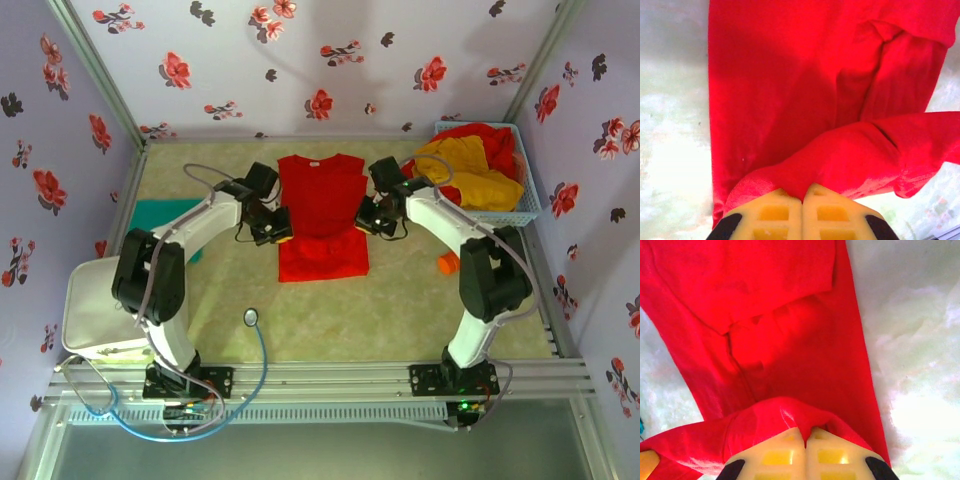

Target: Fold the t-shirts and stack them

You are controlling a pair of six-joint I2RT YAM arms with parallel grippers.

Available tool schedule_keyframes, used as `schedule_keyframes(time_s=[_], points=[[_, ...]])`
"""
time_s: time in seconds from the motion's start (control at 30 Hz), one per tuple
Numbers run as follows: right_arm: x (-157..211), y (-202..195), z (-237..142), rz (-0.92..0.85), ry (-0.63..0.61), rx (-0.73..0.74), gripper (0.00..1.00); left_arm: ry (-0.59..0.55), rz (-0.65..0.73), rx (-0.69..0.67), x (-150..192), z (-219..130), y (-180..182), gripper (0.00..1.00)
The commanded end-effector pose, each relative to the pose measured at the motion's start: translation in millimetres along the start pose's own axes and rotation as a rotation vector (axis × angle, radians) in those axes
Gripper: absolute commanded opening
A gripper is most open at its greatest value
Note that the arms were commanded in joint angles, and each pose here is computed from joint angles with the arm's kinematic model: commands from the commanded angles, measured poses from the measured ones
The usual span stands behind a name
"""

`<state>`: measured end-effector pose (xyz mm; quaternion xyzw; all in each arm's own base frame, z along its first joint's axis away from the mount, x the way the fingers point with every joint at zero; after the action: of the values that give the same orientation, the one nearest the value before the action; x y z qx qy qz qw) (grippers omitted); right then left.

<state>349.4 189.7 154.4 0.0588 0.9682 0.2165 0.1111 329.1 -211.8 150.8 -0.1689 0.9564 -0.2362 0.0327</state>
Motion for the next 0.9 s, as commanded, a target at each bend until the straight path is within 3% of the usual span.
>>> schedule_keyframes(time_s=[0.0,0.07,0.13,0.3,0.37,0.5,0.87], points=[[-19,1,8,0.003,-0.012,-0.032,0.09,0.009,0.023,0.030,-20,6,-4,0.13],[-29,-2,19,0.023,-0.013,-0.056,0.30,0.016,0.017,0.028,-34,16,-3,0.29],[-43,-4,29,0.048,-0.016,-0.088,0.36,0.018,0.014,0.029,-50,25,-3,0.37],[-74,-4,37,0.068,-0.049,-0.139,0.56,0.027,-0.012,0.060,-96,27,-5,0.36],[-72,-4,27,0.047,-0.073,-0.125,0.69,-0.010,0.004,0.051,-101,9,-6,0.37],[-50,-15,10,0.018,-0.085,-0.076,0.84,-0.051,0.008,0.021,-89,-18,9,0.38],[38,-57,8,0.045,0.052,-0.031,0.86,0.031,-0.055,-0.028,18,-5,72,0.39]])
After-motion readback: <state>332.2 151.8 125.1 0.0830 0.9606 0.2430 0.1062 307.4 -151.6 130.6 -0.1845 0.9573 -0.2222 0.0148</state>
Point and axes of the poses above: each hand's point on the last joint's axis, 136 mm out from that joint toward the fingers, its own z axis out along the fingers, its own y axis along the line the jaws close on, x = y × z, the point moved 6 cm from there along -z, back along the fingers, and after that the axes turned 11 degrees about -z, right-handed, at the moved point
